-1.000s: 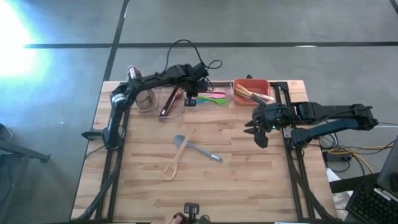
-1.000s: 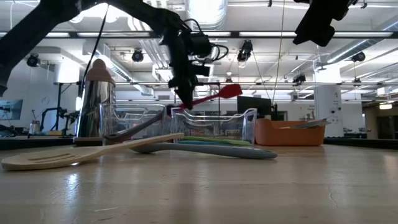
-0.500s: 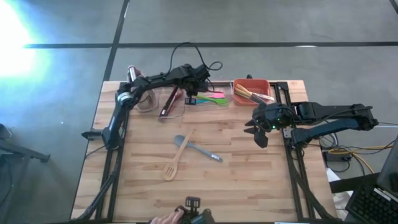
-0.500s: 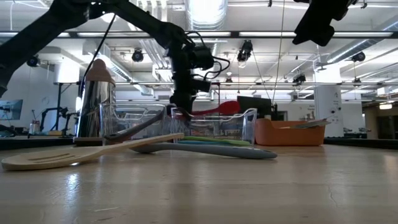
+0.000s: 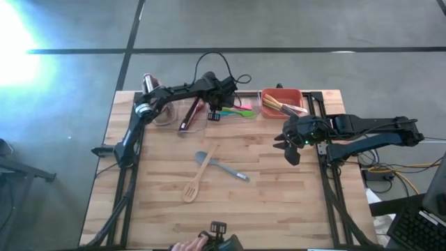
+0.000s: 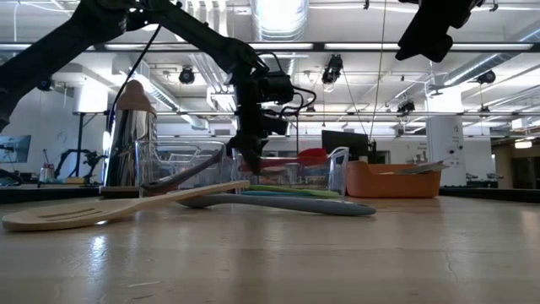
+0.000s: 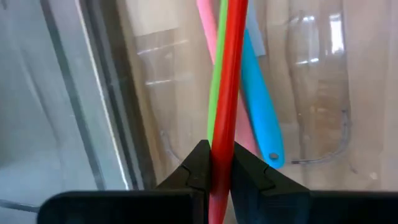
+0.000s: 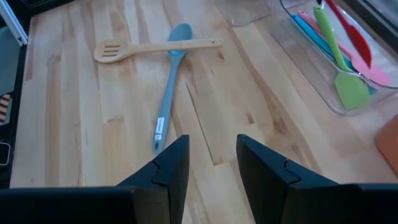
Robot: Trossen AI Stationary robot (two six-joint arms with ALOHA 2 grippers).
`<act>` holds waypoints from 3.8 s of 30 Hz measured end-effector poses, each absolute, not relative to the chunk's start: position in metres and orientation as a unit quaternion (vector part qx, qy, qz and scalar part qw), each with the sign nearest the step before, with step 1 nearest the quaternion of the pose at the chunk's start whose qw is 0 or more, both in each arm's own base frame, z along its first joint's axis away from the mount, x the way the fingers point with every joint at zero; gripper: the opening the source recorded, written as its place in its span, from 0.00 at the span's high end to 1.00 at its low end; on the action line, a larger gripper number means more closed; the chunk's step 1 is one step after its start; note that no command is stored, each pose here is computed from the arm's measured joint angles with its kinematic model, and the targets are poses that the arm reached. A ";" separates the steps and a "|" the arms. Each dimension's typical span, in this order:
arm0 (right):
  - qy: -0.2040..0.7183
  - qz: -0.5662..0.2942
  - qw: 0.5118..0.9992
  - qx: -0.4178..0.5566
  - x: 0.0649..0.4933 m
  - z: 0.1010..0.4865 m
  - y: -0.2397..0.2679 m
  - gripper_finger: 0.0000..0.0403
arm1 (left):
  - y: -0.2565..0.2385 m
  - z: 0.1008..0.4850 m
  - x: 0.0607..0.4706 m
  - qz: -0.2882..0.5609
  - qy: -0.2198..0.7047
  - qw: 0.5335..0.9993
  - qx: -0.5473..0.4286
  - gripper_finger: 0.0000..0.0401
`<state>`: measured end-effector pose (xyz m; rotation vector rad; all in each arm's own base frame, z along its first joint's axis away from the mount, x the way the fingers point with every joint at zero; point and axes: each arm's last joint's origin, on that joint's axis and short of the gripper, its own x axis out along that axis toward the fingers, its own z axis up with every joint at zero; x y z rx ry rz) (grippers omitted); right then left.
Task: Pick & Place Kitchen Items
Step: Put the red spatula into the right transparent bin, then put the light brown serving spoon into the left transparent bin
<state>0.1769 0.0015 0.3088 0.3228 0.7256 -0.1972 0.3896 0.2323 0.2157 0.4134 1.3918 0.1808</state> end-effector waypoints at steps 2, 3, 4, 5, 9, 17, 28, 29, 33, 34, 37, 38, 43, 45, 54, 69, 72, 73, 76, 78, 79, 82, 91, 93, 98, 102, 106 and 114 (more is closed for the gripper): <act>0.350 -0.094 0.919 0.154 0.177 0.309 0.001 0.69 | 0.232 0.212 0.391 0.077 0.638 0.744 0.185 0.91; 0.350 -0.093 0.920 0.153 0.177 0.309 0.001 0.70 | 0.232 0.211 0.391 0.074 0.637 0.745 0.184 0.91; 0.349 -0.093 0.920 0.152 0.178 0.309 0.001 0.70 | 0.233 0.211 0.392 0.073 0.635 0.747 0.183 0.91; 0.346 -0.092 0.922 0.150 0.178 0.310 0.001 0.69 | 0.234 0.211 0.393 0.072 0.633 0.749 0.182 0.91; 0.333 -0.086 0.928 0.141 0.180 0.312 0.001 0.68 | 0.236 0.214 0.397 0.079 0.622 0.756 0.187 0.91; 0.328 -0.084 0.931 0.138 0.181 0.313 0.001 0.66 | 0.238 0.210 0.402 0.066 0.632 0.751 0.179 0.91; 0.329 -0.084 0.930 0.139 0.181 0.313 0.001 0.69 | 0.237 0.208 0.401 0.067 0.636 0.752 0.159 0.91; 0.329 -0.083 0.930 0.139 0.181 0.313 0.001 0.69 | 0.237 0.208 0.401 0.069 0.635 0.753 0.158 0.89; 0.329 -0.083 0.930 0.139 0.181 0.313 0.002 0.68 | 0.237 0.209 0.402 0.070 0.636 0.752 0.157 0.74; 0.329 -0.083 0.930 0.139 0.181 0.313 0.002 0.68 | 0.237 0.209 0.402 0.070 0.637 0.751 0.158 0.71; 0.329 -0.083 0.930 0.139 0.181 0.313 0.002 0.67 | 0.236 0.211 0.402 0.072 0.639 0.749 0.160 0.62; 0.329 -0.083 0.930 0.139 0.181 0.313 0.002 0.66 | 0.236 0.212 0.402 0.074 0.640 0.747 0.162 0.60; 0.329 -0.083 0.930 0.141 0.181 0.313 0.002 0.65 | 0.234 0.222 0.402 0.120 0.659 0.718 0.189 0.56; 0.329 -0.083 0.930 0.141 0.181 0.313 0.002 0.65 | 0.231 0.232 0.401 0.142 0.660 0.710 0.199 0.56; 0.329 -0.084 0.930 0.142 0.181 0.313 0.002 0.69 | 0.205 0.306 0.383 0.189 0.606 0.744 0.208 0.56; 0.317 -0.081 0.935 0.138 0.183 0.315 0.002 0.74 | 0.099 0.441 0.289 0.189 0.425 0.885 0.018 0.56; 0.316 -0.079 0.936 0.134 0.183 0.315 0.002 0.75 | 0.075 0.443 0.275 0.144 0.415 0.898 -0.017 0.56; 0.315 -0.077 0.937 0.131 0.183 0.315 0.002 0.75 | 0.067 0.442 0.271 0.135 0.416 0.899 -0.023 0.56; 0.312 -0.074 0.939 0.124 0.183 0.316 0.002 0.76 | 0.042 0.434 0.259 0.116 0.423 0.897 -0.051 0.56; 0.311 -0.072 0.940 0.118 0.183 0.316 0.002 0.77 | 0.026 0.425 0.253 0.113 0.432 0.891 -0.082 0.56; 0.311 -0.072 0.940 0.118 0.183 0.316 0.002 0.77 | 0.018 0.420 0.250 0.111 0.438 0.887 -0.098 0.56; 0.310 -0.071 0.941 0.115 0.184 0.316 0.002 0.78 | -0.003 0.398 0.243 0.106 0.460 0.871 -0.135 0.56; 0.294 -0.066 0.947 0.109 0.186 0.319 0.002 0.76 | -0.039 0.294 0.241 0.097 0.505 0.827 -0.229 0.56; 0.292 -0.066 0.948 0.109 0.186 0.319 0.002 0.75 | -0.043 0.273 0.240 0.075 0.518 0.813 -0.255 0.56; 0.292 -0.066 0.948 0.109 0.187 0.319 0.002 0.75 | -0.045 0.228 0.237 0.060 0.522 0.794 -0.305 0.56; 0.292 -0.065 0.948 0.107 0.188 0.319 0.002 0.77 | -0.044 0.200 0.236 0.066 0.488 0.799 -0.345 0.56; 0.291 -0.065 0.949 0.107 0.188 0.319 0.002 0.79 | -0.039 0.183 0.235 0.068 0.457 0.801 -0.381 0.56; 0.290 -0.065 0.949 0.105 0.188 0.319 0.002 0.79 | -0.024 0.170 0.230 0.130 0.437 0.803 -0.383 0.56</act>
